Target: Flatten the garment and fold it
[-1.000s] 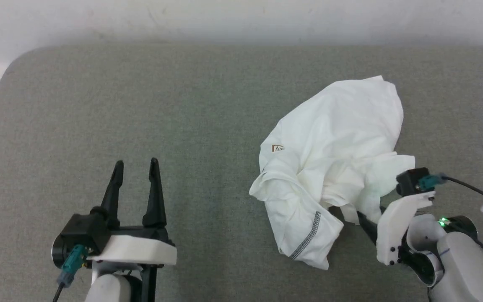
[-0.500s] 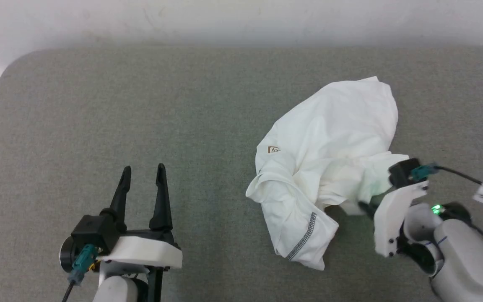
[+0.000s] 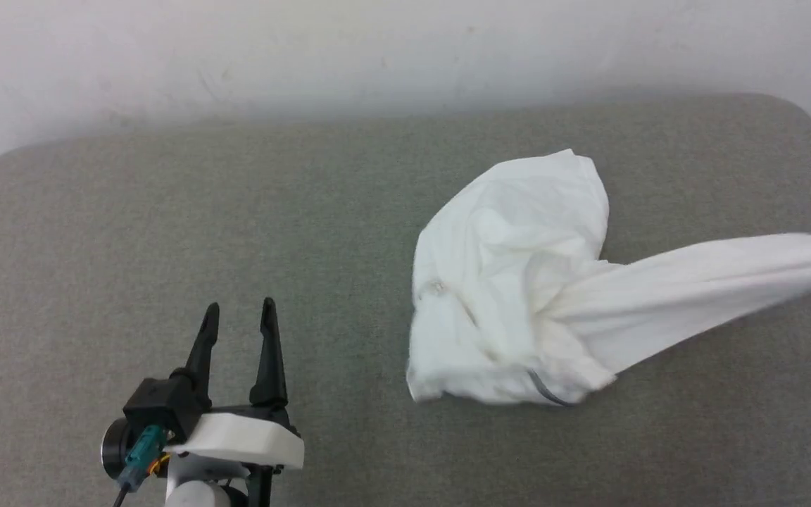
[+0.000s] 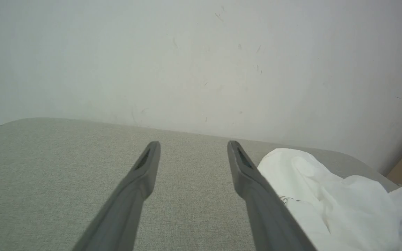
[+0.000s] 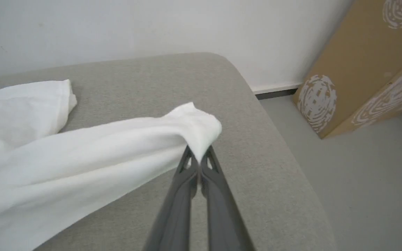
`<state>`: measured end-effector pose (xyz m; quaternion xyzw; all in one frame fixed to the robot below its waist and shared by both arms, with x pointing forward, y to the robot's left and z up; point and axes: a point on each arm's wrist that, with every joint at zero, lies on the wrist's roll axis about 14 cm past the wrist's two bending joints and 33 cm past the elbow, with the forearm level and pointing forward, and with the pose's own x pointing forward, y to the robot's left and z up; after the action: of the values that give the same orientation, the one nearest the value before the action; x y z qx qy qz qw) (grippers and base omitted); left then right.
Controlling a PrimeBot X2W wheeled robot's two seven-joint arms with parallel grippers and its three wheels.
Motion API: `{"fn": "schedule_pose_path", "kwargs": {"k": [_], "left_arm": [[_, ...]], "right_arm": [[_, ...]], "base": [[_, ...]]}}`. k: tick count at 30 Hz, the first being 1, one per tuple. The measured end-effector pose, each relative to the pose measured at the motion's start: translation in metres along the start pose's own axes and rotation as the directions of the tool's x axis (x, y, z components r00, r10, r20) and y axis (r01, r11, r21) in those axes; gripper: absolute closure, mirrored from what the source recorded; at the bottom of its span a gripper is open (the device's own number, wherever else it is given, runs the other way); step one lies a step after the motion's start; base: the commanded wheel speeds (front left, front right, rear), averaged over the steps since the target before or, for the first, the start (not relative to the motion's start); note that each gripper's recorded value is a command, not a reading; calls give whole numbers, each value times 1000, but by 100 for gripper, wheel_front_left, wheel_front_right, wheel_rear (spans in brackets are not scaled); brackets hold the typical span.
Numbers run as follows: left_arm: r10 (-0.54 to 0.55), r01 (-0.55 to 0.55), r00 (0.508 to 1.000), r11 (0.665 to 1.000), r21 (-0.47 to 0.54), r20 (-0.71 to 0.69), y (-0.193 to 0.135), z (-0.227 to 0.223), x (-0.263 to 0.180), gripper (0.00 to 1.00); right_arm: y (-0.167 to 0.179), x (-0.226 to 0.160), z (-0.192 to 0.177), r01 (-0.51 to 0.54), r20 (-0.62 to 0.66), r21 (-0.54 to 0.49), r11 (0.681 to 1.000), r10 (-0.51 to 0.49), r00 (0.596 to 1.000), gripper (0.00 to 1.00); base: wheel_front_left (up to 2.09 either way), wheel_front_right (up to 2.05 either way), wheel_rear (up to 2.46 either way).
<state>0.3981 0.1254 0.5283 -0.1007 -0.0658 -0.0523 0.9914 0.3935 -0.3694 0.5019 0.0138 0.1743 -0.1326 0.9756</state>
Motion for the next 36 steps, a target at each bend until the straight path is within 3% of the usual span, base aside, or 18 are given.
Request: {"fn": "schedule_pose_path", "kwargs": {"k": [4, 8, 9, 10, 11, 14, 19, 23, 30, 36], "left_arm": [[-11, 11, 1000, 1000, -2, -6, -4, -2, 2, 0], [-9, 9, 1000, 1000, -3, -22, -3, -8, 3, 0], [-10, 10, 1000, 1000, -3, -27, -4, -10, 3, 0], [-11, 11, 999, 1000, -4, -30, -4, -11, 3, 0], [-13, 13, 999, 1000, -4, -32, -5, -12, 3, 0], [-14, 14, 999, 1000, -3, -38, -5, -14, 3, 0], [-11, 11, 999, 1000, 2, -35, -4, -12, 1, 0], [-9, 9, 1000, 1000, 6, -22, -4, -7, -2, 0], [-12, 12, 1000, 1000, 10, -13, -6, -2, -8, 0], [-10, 10, 1000, 1000, 7, -19, -6, -4, -9, 0]], "right_arm": [[-72, -24, -29, 199, -50, 49, 979, -196, 979, 100], [-84, -39, -84, 273, -156, 87, 958, -258, 953, 100], [-80, -41, -96, 281, -175, 105, 954, -261, 949, 73], [-77, -44, -107, 289, -190, 121, 950, -263, 946, 56], [-75, -46, -116, 294, -204, 127, 947, -266, 942, 0], [-64, -47, -124, 291, -160, 153, 944, -267, 950, 0], [-69, -50, -85, 304, 95, 165, 938, -322, 942, 0], [-54, -53, -64, 266, 198, 160, 950, -295, 935, 0], [44, -40, -60, -10, 116, 113, 994, -3, 993, 0], [131, -39, -54, -278, -8, 60, 959, 279, 960, 0]], "base": [[0, 0, 0], [0, 0, 0], [0, 0, 0], [0, 0, 0], [0, 0, 0], [0, 0, 0], [0, 0, 0], [0, 0, 0], [0, 0, 0], [0, 0, 0]]}}
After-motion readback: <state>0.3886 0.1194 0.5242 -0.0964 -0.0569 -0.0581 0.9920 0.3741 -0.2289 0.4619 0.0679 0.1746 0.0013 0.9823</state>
